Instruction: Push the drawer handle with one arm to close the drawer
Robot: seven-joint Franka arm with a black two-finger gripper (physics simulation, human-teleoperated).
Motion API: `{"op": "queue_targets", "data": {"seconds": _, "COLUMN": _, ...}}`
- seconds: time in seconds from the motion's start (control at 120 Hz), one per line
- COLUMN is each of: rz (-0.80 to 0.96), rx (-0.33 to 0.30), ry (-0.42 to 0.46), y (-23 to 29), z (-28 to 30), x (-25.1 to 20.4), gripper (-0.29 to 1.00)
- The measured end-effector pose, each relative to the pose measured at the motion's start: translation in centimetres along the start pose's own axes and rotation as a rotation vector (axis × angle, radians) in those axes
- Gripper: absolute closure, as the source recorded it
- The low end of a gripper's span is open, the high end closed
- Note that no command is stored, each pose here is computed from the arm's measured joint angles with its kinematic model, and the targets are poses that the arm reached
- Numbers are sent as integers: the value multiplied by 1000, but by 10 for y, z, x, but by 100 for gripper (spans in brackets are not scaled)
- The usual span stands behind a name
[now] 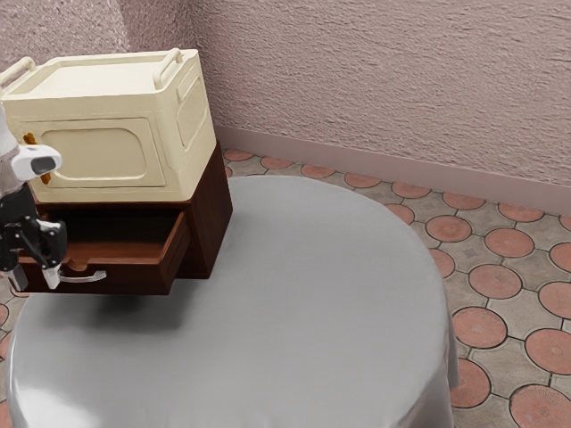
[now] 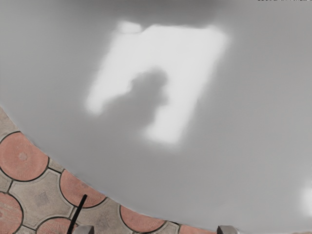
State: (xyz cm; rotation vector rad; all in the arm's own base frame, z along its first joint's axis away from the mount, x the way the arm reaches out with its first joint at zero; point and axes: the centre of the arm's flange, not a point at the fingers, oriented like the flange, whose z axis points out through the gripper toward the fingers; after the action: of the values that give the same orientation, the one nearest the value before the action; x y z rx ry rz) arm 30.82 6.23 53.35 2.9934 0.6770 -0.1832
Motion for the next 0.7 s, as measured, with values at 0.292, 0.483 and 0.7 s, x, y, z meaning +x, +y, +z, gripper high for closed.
{"op": "queue_targets", "data": {"seconds": 0.292, "rz": -74, "rx": 45, "ry": -34, "y": 7, "z": 66, "x": 20, "gripper": 61}}
{"op": "queue_targets", "data": {"seconds": 0.483, "rz": -137, "rx": 57, "ry": 0, "y": -5, "z": 82, "x": 38, "gripper": 69}}
{"op": "queue_targets", "data": {"seconds": 0.7, "rz": -169, "rx": 89, "ry": 32, "y": -20, "z": 104, "x": 74, "gripper": 74}}
